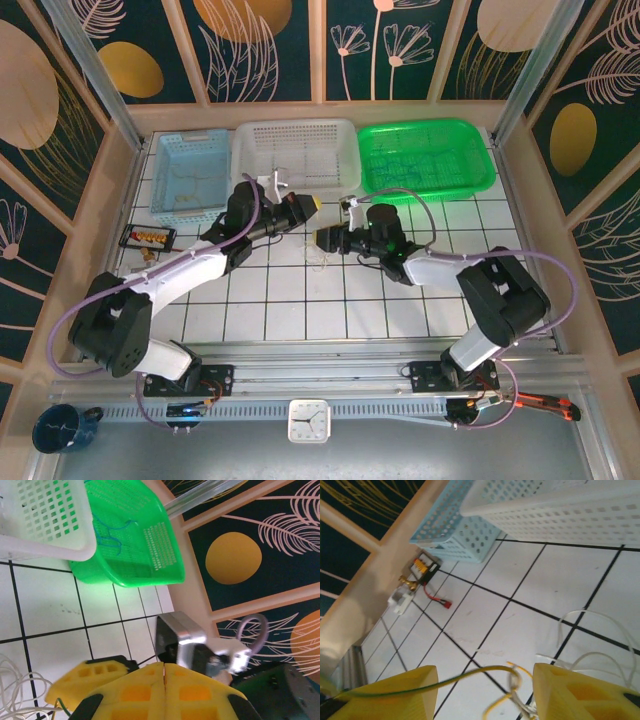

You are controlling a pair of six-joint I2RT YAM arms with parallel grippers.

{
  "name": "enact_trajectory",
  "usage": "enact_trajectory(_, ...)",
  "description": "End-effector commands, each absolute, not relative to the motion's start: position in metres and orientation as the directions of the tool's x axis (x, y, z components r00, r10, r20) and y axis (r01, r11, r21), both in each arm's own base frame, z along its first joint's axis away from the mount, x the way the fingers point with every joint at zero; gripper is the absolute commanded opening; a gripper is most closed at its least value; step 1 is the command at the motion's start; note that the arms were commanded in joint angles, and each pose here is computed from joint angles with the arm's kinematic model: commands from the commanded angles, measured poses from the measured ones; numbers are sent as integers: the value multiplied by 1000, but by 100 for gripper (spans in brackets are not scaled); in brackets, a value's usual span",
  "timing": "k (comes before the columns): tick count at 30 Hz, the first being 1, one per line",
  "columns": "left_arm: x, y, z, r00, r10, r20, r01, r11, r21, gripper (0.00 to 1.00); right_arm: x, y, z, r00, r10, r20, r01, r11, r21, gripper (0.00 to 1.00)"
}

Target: Untangle the cables

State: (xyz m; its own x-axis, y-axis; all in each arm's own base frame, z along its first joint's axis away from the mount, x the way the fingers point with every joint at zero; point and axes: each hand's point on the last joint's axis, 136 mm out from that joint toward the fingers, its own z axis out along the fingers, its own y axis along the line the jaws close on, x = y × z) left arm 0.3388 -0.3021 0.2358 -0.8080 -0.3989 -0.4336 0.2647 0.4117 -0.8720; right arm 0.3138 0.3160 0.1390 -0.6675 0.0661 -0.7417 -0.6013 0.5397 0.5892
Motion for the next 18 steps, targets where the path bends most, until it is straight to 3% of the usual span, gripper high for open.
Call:
enact_trajectory(1, 337, -303, 282, -778, -413, -474, 346, 350, -871, 0, 334, 317, 144, -610, 127, -782, -596, 577, 559, 45)
enact_trajectory(4, 334, -302, 300, -765, -422, -487, 372, 327, -869, 0, 334, 316, 130, -630, 134, -765, -571, 588, 573, 28)
enact_trajectory(7, 332, -302, 318, -755, -428, -497, 397, 304, -866, 0, 333, 313, 119, -647, 141, -750, -549, 596, 586, 17)
enact_trajectory(13, 329, -301, 361, -721, -450, -527, 457, 264, -850, 0, 328, 307, 100, -678, 148, -720, -511, 609, 607, 15)
enact_trajectory(18, 328, -295, 393, -668, -466, -580, 507, 286, -813, 0, 325, 301, 88, -696, 157, -700, -478, 627, 616, 21)
